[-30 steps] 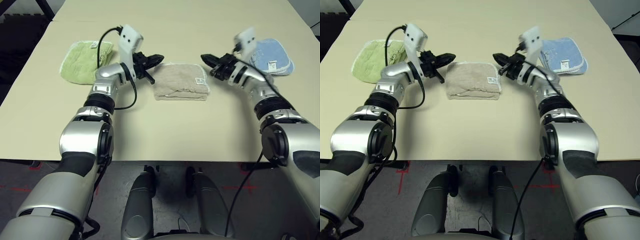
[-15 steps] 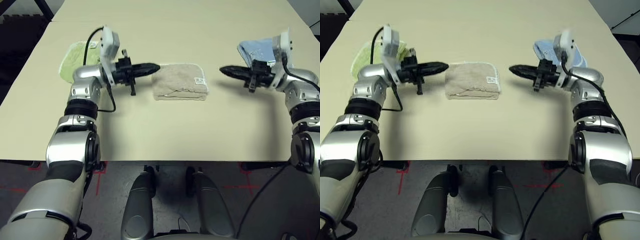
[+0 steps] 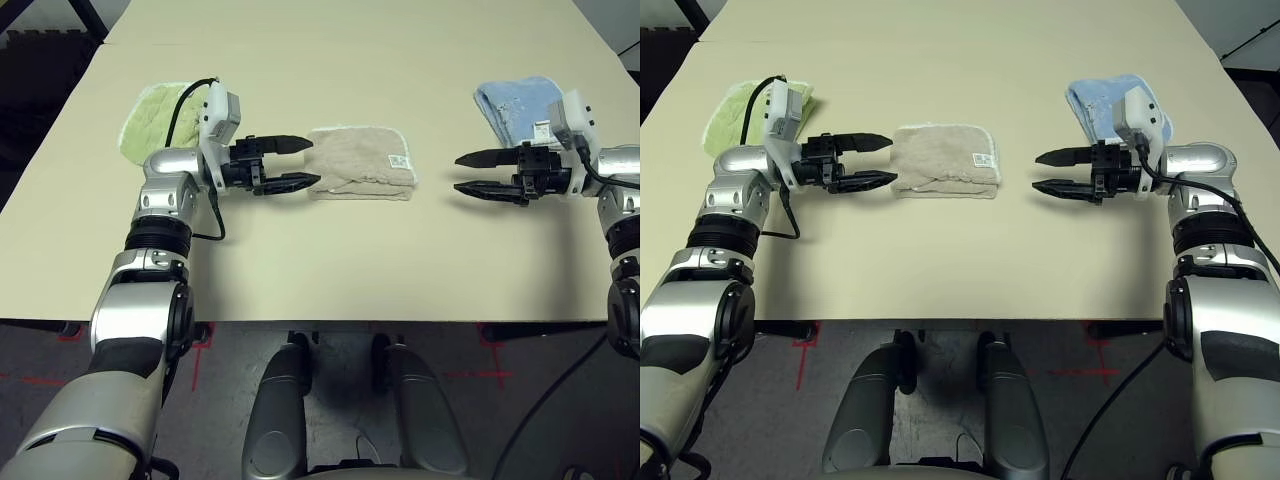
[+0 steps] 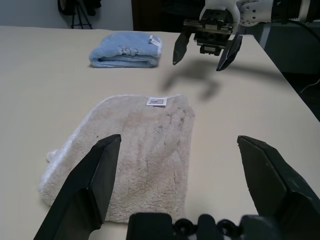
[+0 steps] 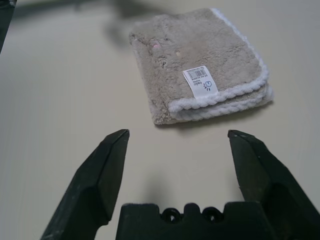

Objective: Fold the towel and set it aside.

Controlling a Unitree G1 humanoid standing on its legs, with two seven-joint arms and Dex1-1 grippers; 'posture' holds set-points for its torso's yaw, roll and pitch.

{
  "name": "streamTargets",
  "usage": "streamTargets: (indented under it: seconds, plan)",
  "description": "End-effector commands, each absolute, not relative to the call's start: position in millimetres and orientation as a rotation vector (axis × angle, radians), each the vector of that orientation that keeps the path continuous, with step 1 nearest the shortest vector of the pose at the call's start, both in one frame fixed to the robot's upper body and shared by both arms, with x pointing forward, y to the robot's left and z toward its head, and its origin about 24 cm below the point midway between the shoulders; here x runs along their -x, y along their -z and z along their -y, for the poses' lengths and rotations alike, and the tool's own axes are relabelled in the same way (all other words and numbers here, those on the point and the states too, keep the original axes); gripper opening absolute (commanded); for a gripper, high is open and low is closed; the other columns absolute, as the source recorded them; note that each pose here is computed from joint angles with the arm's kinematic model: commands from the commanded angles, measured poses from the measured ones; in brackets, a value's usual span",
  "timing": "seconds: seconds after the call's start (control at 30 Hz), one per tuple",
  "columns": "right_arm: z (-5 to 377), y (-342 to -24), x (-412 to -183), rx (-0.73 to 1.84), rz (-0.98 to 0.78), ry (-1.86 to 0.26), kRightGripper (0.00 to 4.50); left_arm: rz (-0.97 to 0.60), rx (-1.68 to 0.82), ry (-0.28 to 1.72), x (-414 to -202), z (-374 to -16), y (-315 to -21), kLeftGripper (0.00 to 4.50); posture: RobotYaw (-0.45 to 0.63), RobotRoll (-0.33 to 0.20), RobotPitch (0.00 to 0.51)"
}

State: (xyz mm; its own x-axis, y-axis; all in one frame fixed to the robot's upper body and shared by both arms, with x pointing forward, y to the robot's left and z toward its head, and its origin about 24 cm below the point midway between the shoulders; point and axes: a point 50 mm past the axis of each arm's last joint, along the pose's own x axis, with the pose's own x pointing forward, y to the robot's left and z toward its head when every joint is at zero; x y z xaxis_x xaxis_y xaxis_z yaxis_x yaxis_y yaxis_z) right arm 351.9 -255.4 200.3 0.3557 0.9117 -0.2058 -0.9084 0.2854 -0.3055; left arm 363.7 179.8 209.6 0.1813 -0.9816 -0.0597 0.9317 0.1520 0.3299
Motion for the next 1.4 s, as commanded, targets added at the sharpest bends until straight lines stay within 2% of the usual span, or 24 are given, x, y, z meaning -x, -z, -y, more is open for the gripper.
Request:
streamTargets:
  seconds: [0.03,0.1,0.2,0.43,0.9,1.4]
  plan:
    - [257.8,-202.2,-355.0,0.206,-0.01,-1.145,4.46,0.175,-0.341,1.428,-358.6,-180.6,-207.9,4.5,0.02,0.0,0.251]
    - [255.1,-203.4,-359.5,0.0,-0.064,-1.084,4.46,0.176,-0.349,1.451,-356.3,-180.0,-208.5,4.5,0.02,0.0,0.25]
    - [251.7,-198.9,-358.1,-0.214,-0.258,-1.048,4.46,0.186,-0.359,1.479,-353.6,-178.4,-210.2,4.5,0.03,0.0,0.249]
    - [233.9,-194.7,-363.9,-0.53,-0.47,-0.908,4.46,0.199,-0.356,1.494,-352.1,-174.4,-213.5,4.5,0.05,0.0,0.26]
    - [199.4,-159.0,-371.1,-0.724,-0.618,-0.793,4.46,0.181,-0.364,1.501,-342.0,-175.4,-216.2,4.5,0.12,0.0,0.28]
    - [154.6,-157.8,-380.3,-0.707,-0.654,-0.861,4.46,0.171,-0.368,1.512,-338.8,-172.7,-218.7,4.5,0.14,0.0,0.284]
